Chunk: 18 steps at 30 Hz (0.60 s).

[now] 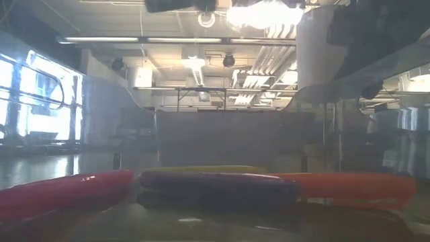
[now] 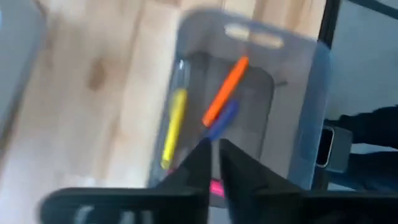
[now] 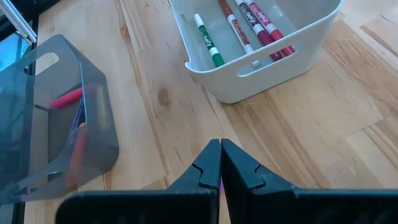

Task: Pick & Place Markers
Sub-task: Put the violet highlighter into the transparent bin

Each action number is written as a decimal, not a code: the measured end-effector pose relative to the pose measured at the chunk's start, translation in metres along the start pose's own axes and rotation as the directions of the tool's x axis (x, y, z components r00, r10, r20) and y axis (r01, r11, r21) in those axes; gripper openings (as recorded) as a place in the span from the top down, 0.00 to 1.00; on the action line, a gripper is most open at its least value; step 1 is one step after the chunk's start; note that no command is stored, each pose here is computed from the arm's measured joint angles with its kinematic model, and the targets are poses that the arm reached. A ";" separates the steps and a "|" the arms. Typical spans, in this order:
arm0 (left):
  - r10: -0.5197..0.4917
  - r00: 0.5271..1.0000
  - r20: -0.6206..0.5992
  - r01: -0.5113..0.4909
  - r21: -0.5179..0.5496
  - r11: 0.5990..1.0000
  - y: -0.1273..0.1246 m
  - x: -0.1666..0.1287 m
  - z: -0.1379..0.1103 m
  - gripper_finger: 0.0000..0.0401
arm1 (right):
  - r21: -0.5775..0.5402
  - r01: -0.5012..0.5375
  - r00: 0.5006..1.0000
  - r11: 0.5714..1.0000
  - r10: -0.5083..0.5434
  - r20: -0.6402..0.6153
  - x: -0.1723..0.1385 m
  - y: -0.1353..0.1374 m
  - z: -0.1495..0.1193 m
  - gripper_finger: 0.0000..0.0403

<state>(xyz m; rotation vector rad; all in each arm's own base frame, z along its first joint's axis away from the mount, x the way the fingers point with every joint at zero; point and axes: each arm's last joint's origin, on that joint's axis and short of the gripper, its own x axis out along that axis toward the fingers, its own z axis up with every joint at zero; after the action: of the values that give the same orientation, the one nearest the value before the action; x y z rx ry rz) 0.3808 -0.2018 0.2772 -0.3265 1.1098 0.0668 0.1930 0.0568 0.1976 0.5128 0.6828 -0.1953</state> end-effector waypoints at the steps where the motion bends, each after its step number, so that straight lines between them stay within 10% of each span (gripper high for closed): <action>1: 0.001 1.000 0.017 -0.001 0.019 1.000 0.001 -0.004 0.002 0.96 | 0.000 0.000 1.000 1.000 0.000 0.000 0.000 0.000 0.000 1.00; 10: 0.225 0.974 0.022 -0.226 0.110 0.968 0.029 -0.035 -0.009 0.99 | 0.013 0.001 1.000 1.000 -0.001 0.001 0.000 0.000 0.000 1.00; 18: 0.204 0.978 0.048 -0.207 0.075 0.975 0.068 -0.045 -0.051 1.00 | 0.059 0.019 0.999 0.998 -0.020 0.025 0.000 0.000 0.001 1.00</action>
<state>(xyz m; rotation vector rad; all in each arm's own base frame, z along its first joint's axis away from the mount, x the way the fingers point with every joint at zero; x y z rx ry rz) 0.3019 -0.1469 0.2817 -0.1376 1.1008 0.2111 0.1935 0.0560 0.1979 0.5594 0.6591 -0.2404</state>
